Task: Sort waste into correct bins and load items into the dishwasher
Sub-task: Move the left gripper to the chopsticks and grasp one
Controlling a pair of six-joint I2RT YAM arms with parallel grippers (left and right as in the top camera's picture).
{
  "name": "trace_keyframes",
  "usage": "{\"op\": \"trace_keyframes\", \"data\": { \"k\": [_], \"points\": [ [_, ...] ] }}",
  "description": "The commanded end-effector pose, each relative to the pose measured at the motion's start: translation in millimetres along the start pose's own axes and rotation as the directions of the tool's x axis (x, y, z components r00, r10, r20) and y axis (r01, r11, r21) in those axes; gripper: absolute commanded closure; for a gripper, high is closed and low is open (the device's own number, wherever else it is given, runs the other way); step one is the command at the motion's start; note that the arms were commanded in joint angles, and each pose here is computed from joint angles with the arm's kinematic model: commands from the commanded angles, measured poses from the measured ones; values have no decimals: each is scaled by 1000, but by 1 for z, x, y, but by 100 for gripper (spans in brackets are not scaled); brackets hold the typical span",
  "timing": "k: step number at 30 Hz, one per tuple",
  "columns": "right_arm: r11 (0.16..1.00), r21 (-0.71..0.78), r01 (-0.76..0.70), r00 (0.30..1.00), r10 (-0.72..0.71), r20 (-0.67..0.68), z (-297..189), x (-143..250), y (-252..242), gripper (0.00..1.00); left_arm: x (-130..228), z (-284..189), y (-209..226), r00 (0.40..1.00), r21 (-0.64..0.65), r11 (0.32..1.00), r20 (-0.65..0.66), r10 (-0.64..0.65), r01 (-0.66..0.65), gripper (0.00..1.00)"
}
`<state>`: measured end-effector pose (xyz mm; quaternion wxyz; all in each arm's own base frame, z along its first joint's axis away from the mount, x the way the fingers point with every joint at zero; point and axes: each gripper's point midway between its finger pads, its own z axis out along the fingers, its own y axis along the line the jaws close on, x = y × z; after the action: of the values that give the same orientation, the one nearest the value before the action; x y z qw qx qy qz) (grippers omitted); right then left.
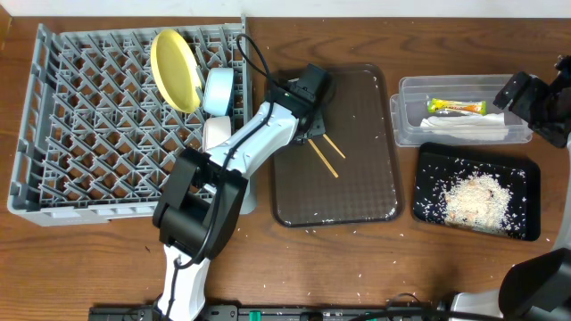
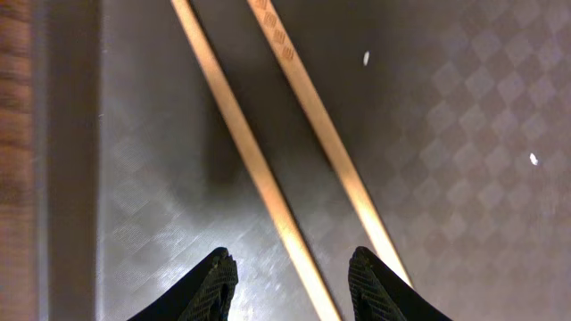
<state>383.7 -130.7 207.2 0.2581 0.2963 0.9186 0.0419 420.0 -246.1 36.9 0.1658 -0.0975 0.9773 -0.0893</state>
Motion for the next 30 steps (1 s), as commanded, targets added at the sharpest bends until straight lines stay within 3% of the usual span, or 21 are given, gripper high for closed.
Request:
{"op": "trace_keyframes", "data": {
  "k": [1,5,17,21,23,30],
  "points": [
    [1000,3,-9,1000,9,-6,2,1,-2,1,7,18,4,998,-23,998,-18,-54,53,57],
    [1000,3,-9,1000,9,-6,2,1,-2,1,14,28,6,998,-38,998,-37,-59,57,62],
    [1000,3,-9,1000,9,-6,2,1,-2,1,34,42,8,994,-70,996,-91,-60,54,63],
    [1000,3,-9,1000,9,-6,2,1,-2,1,48,44,8,987,-67,997,-151,-59,49,76],
    [1000,3,-9,1000,9,-6,2,1,-2,1,53,43,8,983,-64,997,-175,-61,50,90],
    [1000,3,-9,1000,9,-6,2,1,-2,1,50,29,-2,979,-13,999,-200,-34,32,93]
  ]
}}
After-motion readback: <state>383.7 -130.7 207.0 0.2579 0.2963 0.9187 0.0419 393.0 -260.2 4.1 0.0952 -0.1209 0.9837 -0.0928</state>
